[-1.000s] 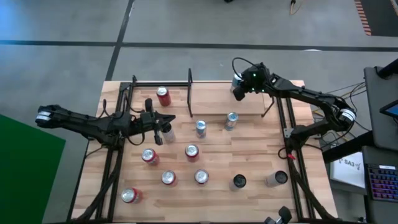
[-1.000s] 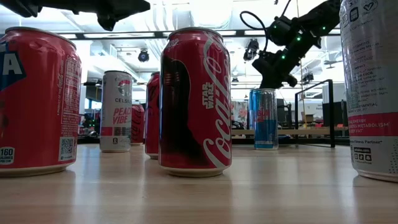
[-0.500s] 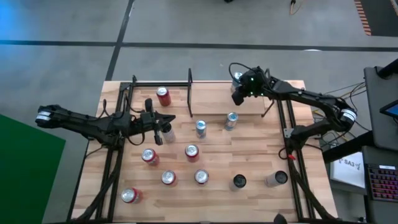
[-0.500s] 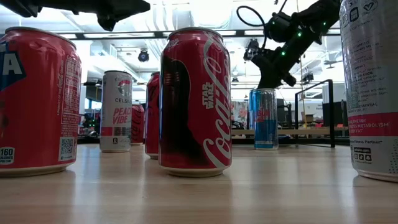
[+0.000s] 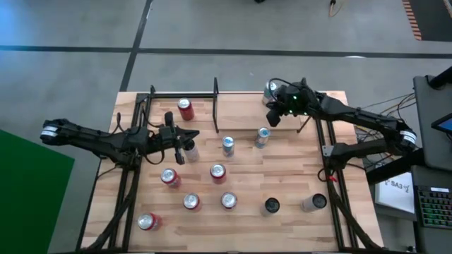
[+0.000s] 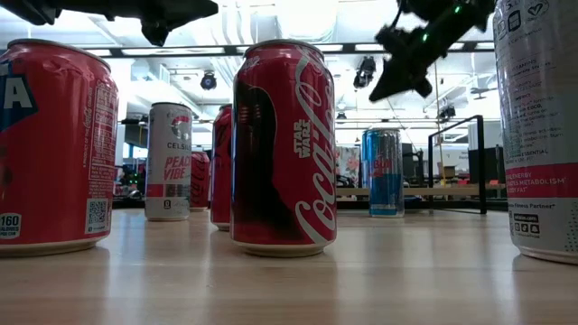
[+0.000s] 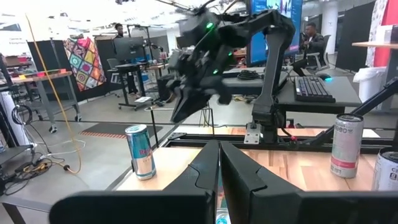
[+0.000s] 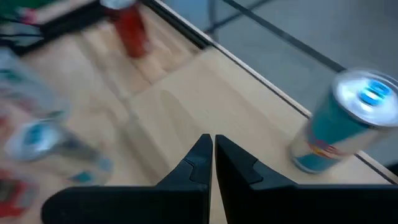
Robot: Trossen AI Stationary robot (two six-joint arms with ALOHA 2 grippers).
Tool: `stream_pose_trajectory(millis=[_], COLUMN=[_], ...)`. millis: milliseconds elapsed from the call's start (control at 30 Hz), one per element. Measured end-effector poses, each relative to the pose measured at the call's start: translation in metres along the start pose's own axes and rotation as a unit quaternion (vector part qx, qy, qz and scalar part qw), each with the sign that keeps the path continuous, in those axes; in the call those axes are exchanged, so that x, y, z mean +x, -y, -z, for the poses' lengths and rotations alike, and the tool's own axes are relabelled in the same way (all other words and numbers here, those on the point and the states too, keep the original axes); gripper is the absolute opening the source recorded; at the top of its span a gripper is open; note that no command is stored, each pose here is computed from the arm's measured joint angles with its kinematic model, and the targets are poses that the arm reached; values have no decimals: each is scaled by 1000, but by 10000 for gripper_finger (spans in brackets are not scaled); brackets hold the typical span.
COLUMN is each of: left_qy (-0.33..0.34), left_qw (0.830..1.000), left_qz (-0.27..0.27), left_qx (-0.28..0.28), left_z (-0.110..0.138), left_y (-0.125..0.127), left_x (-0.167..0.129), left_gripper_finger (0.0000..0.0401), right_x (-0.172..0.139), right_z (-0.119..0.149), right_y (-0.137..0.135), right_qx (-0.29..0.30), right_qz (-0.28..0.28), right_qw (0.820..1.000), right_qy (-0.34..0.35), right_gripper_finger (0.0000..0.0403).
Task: Place canned beverage on shelf
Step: Put the red and black soda can on the shelf
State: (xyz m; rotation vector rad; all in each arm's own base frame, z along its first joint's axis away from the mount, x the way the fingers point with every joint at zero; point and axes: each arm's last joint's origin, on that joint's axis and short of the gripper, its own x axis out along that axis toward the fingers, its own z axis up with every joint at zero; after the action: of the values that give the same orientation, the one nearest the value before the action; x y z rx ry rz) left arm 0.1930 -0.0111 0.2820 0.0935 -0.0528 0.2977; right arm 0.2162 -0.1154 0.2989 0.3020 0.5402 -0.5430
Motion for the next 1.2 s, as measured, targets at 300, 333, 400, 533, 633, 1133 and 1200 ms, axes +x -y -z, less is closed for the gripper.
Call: stream_pose_trajectory(millis=[300, 333, 400, 533, 633, 1133, 1200], left_qy=[5, 5, 5, 5, 7, 28, 13], left_qw=[999, 999, 999, 997, 996, 987, 987], left_qz=[1, 1, 2, 5, 17, 115, 117], left_qx=[-40, -44, -54, -74, -86, -113, -108], left_z=[-1, -1, -1, -1, -2, -28, -34], left_y=[0, 0, 0, 0, 1, 10, 11], left_x=[0, 0, 0, 0, 0, 9, 12], left_gripper_finger=[0, 0, 0, 0, 0, 0, 0], right_x=[-35, -38, -43, -50, -54, -74, -74], right_z=[4, 6, 9, 17, 22, 43, 43], right_y=[-51, -57, -69, -88, -100, -134, -134], right_qx=[-38, -45, -58, -81, -95, -139, -141], right_qz=[-100, -105, -111, -122, -144, -230, -230], right_qw=[993, 993, 991, 988, 984, 963, 963], right_qy=[40, 43, 51, 55, 49, 31, 31], right_gripper_finger=[9, 9, 9, 9, 9, 9, 9])
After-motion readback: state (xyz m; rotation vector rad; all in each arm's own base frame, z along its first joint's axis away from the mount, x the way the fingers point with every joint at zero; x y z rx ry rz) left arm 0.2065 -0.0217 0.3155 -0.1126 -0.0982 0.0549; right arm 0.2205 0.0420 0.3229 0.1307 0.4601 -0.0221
